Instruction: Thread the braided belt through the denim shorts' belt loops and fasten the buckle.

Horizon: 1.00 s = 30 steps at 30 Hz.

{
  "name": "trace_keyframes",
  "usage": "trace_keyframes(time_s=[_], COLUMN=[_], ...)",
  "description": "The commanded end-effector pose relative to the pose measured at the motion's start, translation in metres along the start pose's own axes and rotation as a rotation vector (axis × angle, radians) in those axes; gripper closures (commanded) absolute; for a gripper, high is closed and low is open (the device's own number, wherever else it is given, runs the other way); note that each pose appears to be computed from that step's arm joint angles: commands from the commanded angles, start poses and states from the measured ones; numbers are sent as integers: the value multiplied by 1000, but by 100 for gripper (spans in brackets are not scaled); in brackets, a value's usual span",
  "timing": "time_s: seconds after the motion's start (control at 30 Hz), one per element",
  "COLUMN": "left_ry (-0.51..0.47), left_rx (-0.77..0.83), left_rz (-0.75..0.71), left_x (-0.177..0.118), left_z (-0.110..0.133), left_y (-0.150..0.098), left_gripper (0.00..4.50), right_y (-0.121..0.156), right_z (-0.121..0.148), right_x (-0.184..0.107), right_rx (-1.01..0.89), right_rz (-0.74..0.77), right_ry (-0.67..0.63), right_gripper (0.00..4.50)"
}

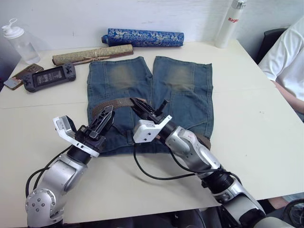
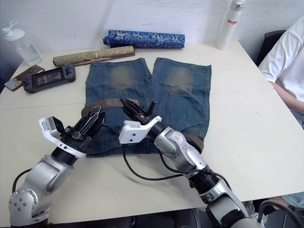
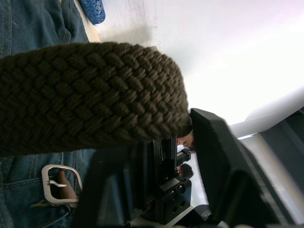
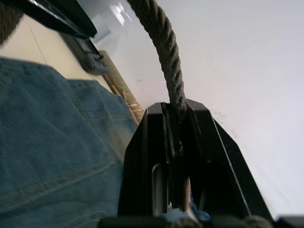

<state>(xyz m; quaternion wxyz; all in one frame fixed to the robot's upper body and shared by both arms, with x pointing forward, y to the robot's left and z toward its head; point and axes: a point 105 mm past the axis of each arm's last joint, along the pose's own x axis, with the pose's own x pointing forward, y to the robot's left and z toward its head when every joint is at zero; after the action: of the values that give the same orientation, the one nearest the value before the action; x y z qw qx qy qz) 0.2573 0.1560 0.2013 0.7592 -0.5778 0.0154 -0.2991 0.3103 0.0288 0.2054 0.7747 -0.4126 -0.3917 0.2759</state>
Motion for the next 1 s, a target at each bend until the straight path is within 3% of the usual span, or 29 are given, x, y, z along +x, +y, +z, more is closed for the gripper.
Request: trace_keyframes(time_s=[0.03, 0.2, 0.53, 0.63, 0.7, 1.0], left_ry=[59, 66, -28, -56, -79, -52], left_rx=[6, -5, -76, -96, -115, -98], left_rz=[-93, -105, -82, -64, -57, -58], left_x=[11, 19, 23, 23, 23, 21], left_z=[-12, -13, -2, 1, 3, 2], left_y=[-22, -23, -17, -14, -13, -10], left_gripper=[267, 267, 267, 351, 443, 443], right_y=[-10, -7, -7, -7, -7, -3], right_z=[13, 15, 14, 14, 15, 12], right_x=[11, 13, 11, 11, 10, 9], right_rx=[-131, -135, -137, -137, -137, -89], right_rz=[-4, 1, -1, 1, 0, 28], right_ry=[-58, -66, -60, -62, -67, -53], right_gripper=[450, 450, 450, 450, 450, 450])
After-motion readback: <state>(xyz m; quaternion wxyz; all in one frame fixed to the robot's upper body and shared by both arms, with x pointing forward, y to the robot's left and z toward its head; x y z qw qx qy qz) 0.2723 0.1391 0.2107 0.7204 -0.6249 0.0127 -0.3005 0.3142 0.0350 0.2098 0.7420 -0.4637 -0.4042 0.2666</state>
